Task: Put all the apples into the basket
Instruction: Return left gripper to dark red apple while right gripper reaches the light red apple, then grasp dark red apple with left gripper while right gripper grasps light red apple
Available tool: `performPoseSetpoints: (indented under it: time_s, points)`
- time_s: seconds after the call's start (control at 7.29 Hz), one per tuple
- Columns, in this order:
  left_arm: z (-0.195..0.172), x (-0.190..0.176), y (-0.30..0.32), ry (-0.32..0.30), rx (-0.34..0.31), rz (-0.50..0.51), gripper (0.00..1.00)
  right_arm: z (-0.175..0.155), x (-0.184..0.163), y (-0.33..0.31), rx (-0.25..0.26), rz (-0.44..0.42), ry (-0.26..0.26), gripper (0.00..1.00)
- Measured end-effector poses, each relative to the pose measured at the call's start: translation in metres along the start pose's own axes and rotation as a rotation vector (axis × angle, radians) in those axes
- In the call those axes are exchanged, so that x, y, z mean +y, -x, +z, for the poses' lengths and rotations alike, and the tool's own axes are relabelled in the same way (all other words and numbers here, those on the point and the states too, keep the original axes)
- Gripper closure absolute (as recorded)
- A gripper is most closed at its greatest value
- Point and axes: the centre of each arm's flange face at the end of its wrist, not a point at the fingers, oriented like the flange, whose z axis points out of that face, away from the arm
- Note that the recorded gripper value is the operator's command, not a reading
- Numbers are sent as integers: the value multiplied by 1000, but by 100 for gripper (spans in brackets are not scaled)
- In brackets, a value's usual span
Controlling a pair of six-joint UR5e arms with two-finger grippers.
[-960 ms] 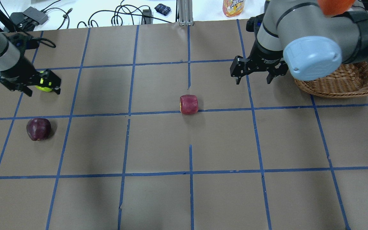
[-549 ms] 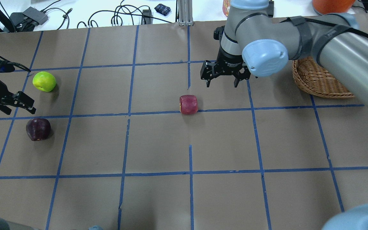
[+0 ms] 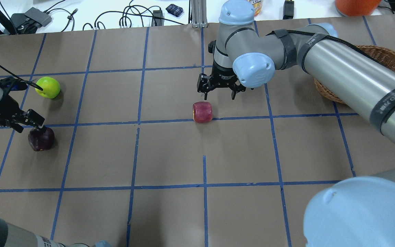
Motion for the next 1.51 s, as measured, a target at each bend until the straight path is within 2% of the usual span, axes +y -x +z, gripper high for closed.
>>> performPoseSetpoints:
  time_s: [0.41, 0.55, 0.69, 0.96, 1.1, 1.37, 1.51]
  points:
    - [36, 13, -1, 53, 52, -12, 0, 20, -6, 13, -62, 1, 5, 0]
    - [46, 19, 3, 59, 59, -25, 8, 26, -7, 15, -71, -3, 5, 0]
    - [49, 21, 6, 51, 52, -31, 40, 31, -7, 20, -73, -10, 5, 0]
    - [44, 20, 5, 28, 37, -31, 69, 44, -7, 28, -73, -27, 8, 0]
    - [38, 19, 3, 17, 28, -27, 77, 47, -6, 31, -74, -37, 0, 0]
    - [8, 11, -23, -14, 13, 3, 82, 57, -5, 35, -70, -47, 2, 1]
    - [-8, 5, -58, -26, 33, 14, 82, 62, -5, 35, -64, -48, 8, 41]
